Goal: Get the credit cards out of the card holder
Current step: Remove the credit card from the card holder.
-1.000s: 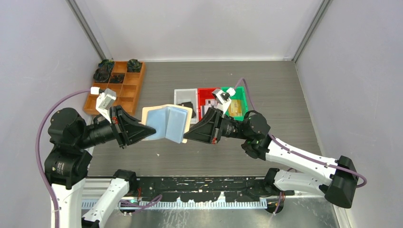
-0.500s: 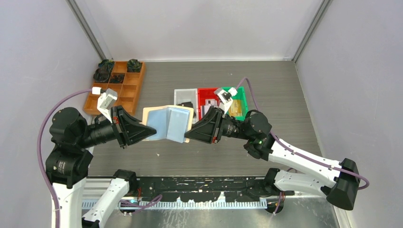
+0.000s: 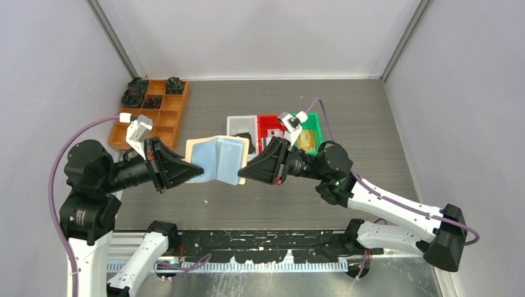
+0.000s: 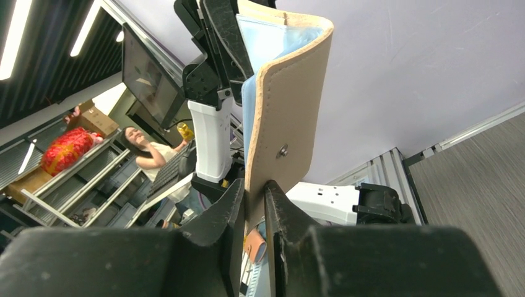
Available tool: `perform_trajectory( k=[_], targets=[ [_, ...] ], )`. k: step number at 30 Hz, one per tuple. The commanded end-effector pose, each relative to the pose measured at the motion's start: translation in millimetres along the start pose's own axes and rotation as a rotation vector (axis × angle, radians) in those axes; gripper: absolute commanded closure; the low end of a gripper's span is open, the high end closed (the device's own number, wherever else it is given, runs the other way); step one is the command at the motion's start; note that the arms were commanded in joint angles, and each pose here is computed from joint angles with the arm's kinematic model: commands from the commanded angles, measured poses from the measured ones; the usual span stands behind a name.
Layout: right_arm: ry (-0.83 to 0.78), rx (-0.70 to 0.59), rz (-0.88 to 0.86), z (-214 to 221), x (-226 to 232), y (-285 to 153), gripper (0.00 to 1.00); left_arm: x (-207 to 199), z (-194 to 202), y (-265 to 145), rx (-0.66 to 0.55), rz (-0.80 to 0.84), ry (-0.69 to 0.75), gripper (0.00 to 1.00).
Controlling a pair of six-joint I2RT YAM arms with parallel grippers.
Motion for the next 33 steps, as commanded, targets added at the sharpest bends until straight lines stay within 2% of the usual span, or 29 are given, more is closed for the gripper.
perform_trajectory(
  k=[1, 9, 20, 22, 24, 25, 29, 33],
  targets=[
    [-0.066, -0.082, -0.114, -24.5, 35.6, -0.4, 0.79, -11.0, -6.7, -1.7, -0.018, 0.039, 0.048, 1.0],
    [-0.06, -0.082, -0.106, -23.3, 33.0, -0.2, 0.85, -12.0, -8.1, -1.5, -0.02, 0.043, 0.047, 1.0],
    [-0.084, -0.051, 0.064, -18.5, 2.8, 8.1, 0.87, -12.9, -8.9, -1.6, -0.023, 0.045, 0.047, 1.0],
    [-0.092, -0.039, 0.1, -15.2, -3.8, 11.3, 0.85, -13.5, -8.6, -1.6, -0.022, 0.049, 0.046, 1.0],
    [-0.098, -0.041, 0.107, -13.9, -5.5, 14.9, 0.71, -13.4, -7.9, -1.4, -0.02, 0.052, 0.044, 1.0],
    [-0.101, -0.044, 0.09, -13.6, -3.1, 17.0, 0.69, -12.6, -7.6, -1.0, -0.019, 0.052, 0.04, 1.0],
    [-0.1, -0.064, -0.037, -16.7, 18.2, 25.0, 0.66, -11.8, -6.6, -0.8, -0.017, 0.052, 0.037, 1.0],
    [-0.08, -0.057, -0.08, -18.2, 28.5, 26.1, 0.69, -9.9, -6.4, -0.9, -0.019, 0.042, 0.046, 1.0]
  ],
)
Point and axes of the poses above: each gripper's point midway between its finger pads, its own y axis out along the fingers, its own x axis along the line the jaws close on, z = x × y, the point moved 1 cm from there along -y, back along the fingers, and after that the axes turned 6 degrees about -y, right-handed, at the moved point
